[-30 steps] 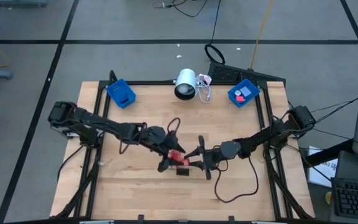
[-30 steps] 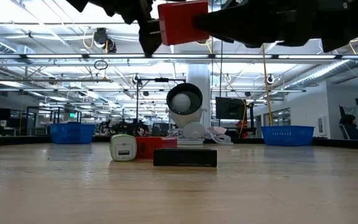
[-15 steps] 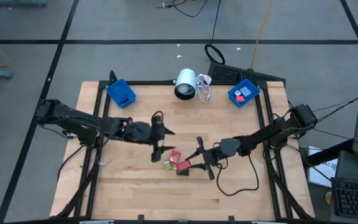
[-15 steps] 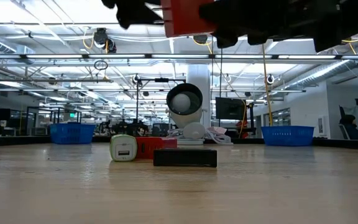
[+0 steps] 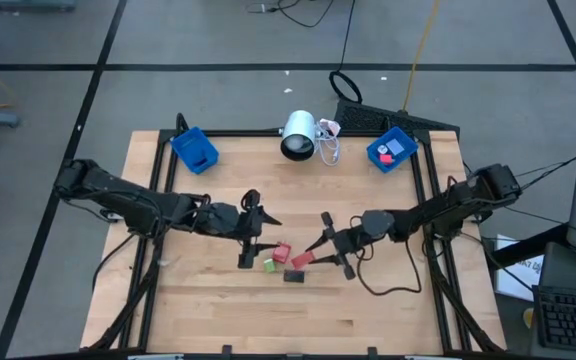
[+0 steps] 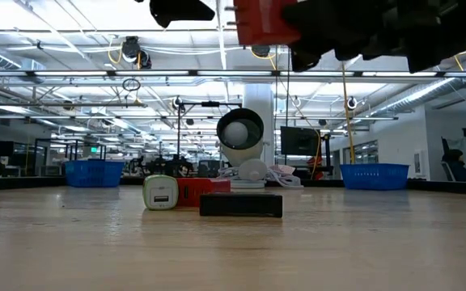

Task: Pick & Place Office items
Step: Put the top red charger adapter into the right blue bin

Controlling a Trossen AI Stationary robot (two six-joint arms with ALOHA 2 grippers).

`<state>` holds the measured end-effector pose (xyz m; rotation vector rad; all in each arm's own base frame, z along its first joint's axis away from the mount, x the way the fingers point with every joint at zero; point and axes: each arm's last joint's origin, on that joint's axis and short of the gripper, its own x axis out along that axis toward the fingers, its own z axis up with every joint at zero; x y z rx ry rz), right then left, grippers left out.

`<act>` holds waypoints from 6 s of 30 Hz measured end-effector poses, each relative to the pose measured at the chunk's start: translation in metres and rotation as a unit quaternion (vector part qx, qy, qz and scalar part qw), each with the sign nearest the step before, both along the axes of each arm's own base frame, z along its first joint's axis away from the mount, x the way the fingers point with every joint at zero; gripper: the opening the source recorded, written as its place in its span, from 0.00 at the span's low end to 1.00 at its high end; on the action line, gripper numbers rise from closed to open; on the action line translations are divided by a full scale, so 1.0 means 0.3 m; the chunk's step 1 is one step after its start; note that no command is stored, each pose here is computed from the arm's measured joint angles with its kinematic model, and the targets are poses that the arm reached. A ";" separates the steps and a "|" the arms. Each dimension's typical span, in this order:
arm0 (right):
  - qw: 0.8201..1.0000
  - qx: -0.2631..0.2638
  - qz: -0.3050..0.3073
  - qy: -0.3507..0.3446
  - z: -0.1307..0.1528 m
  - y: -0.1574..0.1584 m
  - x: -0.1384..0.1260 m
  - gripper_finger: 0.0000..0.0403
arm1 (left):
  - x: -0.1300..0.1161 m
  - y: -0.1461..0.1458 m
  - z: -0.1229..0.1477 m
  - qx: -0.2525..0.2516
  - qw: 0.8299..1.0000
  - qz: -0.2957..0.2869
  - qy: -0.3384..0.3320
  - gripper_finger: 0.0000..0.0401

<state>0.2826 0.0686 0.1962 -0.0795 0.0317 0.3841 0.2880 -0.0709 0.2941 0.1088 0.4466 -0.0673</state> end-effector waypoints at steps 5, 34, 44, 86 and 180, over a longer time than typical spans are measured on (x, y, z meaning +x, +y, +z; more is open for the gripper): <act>1.000 0.014 -0.007 -0.017 -0.007 -0.020 -0.029 0.29 | 0.002 -0.001 0.000 0.000 1.000 -0.002 -0.010 0.69; 0.994 0.047 -0.071 -0.071 0.027 -0.124 -0.254 0.29 | -0.554 0.180 -0.294 -0.084 0.965 0.097 -0.231 0.64; 0.984 0.054 -0.150 -0.080 -0.020 -0.172 -0.356 0.29 | -0.630 0.206 -0.334 -0.073 0.962 0.145 -0.221 0.68; 0.913 0.132 -0.379 -0.078 -0.057 -0.355 -0.414 0.29 | -0.678 0.233 -0.382 0.020 0.960 0.228 -0.165 0.68; 0.549 0.126 -0.822 0.083 -0.248 -0.620 -0.667 0.29 | -0.678 0.233 -0.381 0.020 0.960 0.227 -0.165 0.72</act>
